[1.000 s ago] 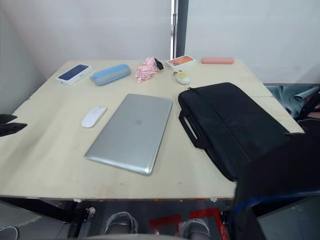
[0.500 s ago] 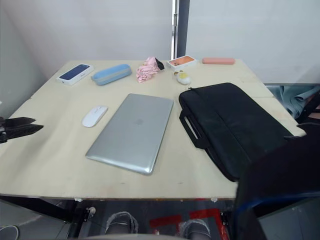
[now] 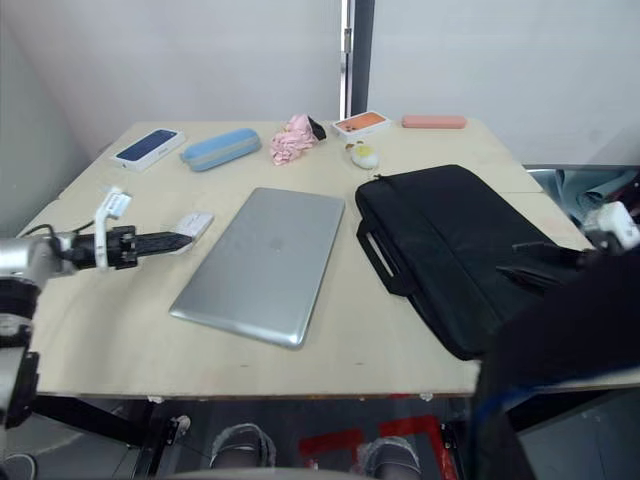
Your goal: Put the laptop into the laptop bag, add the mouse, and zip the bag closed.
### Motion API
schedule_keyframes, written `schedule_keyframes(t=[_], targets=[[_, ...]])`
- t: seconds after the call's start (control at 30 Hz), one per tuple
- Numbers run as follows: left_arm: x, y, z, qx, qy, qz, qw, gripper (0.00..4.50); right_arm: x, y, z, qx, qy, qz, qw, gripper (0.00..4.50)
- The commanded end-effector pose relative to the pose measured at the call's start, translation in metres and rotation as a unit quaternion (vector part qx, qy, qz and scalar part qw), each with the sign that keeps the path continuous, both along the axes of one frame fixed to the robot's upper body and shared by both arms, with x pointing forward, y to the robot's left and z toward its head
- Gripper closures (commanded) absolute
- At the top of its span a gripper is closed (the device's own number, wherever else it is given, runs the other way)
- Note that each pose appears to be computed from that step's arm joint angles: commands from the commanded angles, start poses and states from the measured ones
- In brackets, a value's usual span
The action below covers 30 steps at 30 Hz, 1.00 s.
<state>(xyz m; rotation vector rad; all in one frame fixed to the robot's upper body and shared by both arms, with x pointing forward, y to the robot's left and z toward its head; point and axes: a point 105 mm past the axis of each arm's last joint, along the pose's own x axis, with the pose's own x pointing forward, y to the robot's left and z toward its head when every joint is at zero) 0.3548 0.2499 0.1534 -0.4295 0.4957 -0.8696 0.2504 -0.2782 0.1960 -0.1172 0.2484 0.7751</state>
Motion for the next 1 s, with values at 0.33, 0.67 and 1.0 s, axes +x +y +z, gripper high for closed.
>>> schedule_keyframes(t=[0.33, 0.67, 1.0], targets=[[0.036, -0.022, -0.008, -0.012, 0.038, 0.065, 0.997, 0.0, 0.015, 0.094, -0.007, -0.01, -0.025, 0.098, 0.995, 4.48], [0.049, -0.04, -0.023, 0.011, 0.068, 0.077, 0.995, 0.0, 0.061, 0.165, -0.054, -0.091, -0.031, 0.119, 0.988, 4.48], [0.051, -0.04, -0.029, 0.046, 0.068, 0.077, 0.994, 0.0, 0.106, 0.185, -0.096, -0.2, -0.031, 0.105, 0.974, 4.48]])
